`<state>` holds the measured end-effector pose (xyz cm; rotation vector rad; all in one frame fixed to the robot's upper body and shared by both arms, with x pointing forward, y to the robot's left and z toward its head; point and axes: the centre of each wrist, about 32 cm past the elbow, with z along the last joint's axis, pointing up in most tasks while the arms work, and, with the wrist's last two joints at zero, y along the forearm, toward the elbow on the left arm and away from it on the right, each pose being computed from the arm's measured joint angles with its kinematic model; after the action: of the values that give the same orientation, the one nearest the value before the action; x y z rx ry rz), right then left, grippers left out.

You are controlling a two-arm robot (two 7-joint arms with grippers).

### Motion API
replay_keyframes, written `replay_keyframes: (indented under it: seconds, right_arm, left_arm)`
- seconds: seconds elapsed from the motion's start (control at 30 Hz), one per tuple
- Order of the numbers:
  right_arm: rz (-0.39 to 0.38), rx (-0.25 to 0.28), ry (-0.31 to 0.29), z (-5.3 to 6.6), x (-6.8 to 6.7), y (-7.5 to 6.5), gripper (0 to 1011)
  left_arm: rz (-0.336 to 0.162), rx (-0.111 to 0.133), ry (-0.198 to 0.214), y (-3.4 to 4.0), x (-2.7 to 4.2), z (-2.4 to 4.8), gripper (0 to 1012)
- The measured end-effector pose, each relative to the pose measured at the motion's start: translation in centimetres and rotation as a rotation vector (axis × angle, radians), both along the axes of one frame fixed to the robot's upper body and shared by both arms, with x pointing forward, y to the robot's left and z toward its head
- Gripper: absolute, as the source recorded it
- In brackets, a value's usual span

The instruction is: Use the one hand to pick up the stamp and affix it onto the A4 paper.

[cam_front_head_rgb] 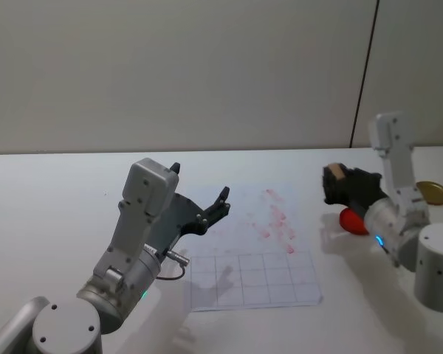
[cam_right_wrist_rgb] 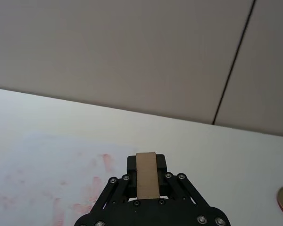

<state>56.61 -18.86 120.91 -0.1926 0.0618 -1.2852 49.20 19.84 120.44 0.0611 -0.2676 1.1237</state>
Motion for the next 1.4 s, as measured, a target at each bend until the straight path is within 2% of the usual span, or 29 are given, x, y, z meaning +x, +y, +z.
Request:
replay_keyframes:
  seconds: [0.2, 0.47, 0.6, 0.9, 1.4]
  right_arm:
    - [0.065, -0.007, -0.017, 0.9, -0.7, 1.6, 219]
    - [0.143, -0.016, 0.023, 1.0, -1.5, 3.8, 219]
    - [0.185, -0.023, 0.067, 0.5, -1.8, 5.0, 219]
    - [0.234, -0.055, 0.152, -0.9, -2.1, 6.7, 219]
    - [0.252, -0.102, 0.238, -2.7, -2.1, 7.6, 219]
  left_arm:
    - [0.0, 0.0, 0.0, 0.0, 0.0, 0.0, 993]
    - [0.0, 0.0, 0.0, 0.0, 0.0, 0.0, 993]
    - [0.0, 0.0, 0.0, 0.0, 0.0, 0.0, 993]
    - [0.0, 0.0, 0.0, 0.0, 0.0, 0.0, 993]
    - [0.0, 0.0, 0.0, 0.0, 0.0, 0.0, 993]
